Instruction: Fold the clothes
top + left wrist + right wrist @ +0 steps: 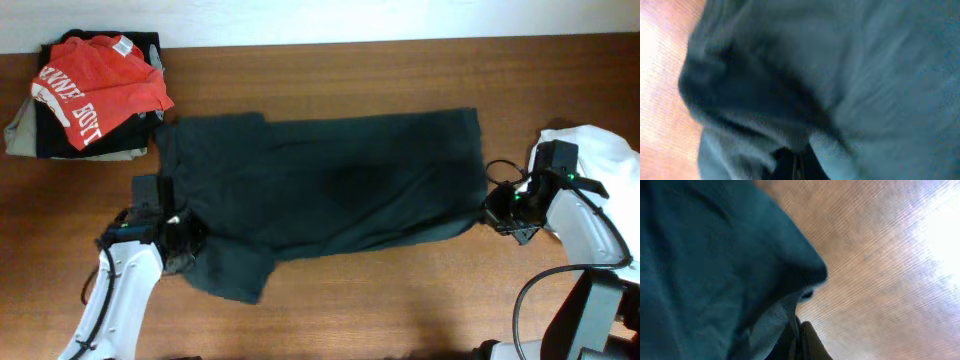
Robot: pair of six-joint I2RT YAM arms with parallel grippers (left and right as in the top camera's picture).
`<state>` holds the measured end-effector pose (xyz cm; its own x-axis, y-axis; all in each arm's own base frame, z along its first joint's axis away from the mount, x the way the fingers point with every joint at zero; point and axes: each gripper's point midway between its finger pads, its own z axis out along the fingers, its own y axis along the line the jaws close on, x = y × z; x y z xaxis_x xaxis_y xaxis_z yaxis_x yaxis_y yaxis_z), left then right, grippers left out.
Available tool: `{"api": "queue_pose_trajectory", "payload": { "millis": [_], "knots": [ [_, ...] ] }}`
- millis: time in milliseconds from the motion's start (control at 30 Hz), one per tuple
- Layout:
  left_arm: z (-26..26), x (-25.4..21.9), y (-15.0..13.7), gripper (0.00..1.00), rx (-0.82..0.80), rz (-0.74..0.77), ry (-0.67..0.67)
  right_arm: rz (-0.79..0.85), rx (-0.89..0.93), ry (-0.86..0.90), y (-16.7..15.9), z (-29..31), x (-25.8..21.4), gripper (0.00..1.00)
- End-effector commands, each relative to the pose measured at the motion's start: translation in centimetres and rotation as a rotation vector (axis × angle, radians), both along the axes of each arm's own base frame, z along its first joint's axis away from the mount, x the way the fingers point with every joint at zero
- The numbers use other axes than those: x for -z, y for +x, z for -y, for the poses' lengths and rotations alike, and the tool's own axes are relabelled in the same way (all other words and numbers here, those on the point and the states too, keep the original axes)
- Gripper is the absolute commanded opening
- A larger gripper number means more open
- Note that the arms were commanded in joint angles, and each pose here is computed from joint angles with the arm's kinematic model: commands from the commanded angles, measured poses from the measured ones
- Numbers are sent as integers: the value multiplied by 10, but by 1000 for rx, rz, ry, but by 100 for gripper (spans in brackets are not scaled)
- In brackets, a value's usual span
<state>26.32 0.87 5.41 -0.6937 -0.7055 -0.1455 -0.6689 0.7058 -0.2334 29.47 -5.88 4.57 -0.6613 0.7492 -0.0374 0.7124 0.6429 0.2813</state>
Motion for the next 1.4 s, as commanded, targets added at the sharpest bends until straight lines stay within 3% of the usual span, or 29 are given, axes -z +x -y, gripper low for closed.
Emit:
{"api": "queue_pose_trajectory", "payload": {
  "millis": [0,200,533,667,700,767,800,833,867,933,1000,1067,1133,1200,1233,1267,1300,1367],
  "knots": [
    [-9,-19,37,1,4,165,57,112,14,9,28,3,-13,4],
    [-33,-66,104,1,-54,494,177,325,75,-18,77,16,-35,4],
    [-48,-11,171,1,-89,585,226,560,-15,-134,151,-4,-38,4],
    [-50,8,184,1,-94,609,233,563,13,-186,161,7,-24,4],
    [-57,13,184,8,-116,602,267,557,17,-194,162,9,-17,7],
    [-59,20,186,9,-121,599,275,557,12,-193,166,8,-10,10],
    [-58,23,187,15,-120,602,275,550,8,-192,167,6,-4,15],
    [-58,22,189,28,-120,611,276,548,7,-191,168,6,-1,28],
    [-58,18,193,42,-74,629,306,550,6,-190,168,6,-1,63],
    [-57,-2,204,70,20,643,358,526,-8,-194,167,7,-4,99],
    [-57,-31,202,79,38,612,362,451,-26,-202,161,15,-17,99],
    [-46,-68,189,81,115,582,338,369,-67,-212,149,24,-47,99],
    [-28,-65,164,75,174,495,242,369,-145,-125,149,5,-60,99],
    [-17,-31,141,69,207,349,159,359,-180,-62,146,-13,-56,99],
    [-7,-12,133,60,232,286,100,347,-196,-62,146,-20,-53,99],
    [4,9,130,42,257,239,42,346,-214,-62,146,-28,-52,99],
    [12,22,127,32,273,209,11,345,-218,-65,146,-30,-52,99],
    [27,53,124,27,312,145,-16,334,-215,-96,146,-28,-50,99]
  ]
}}
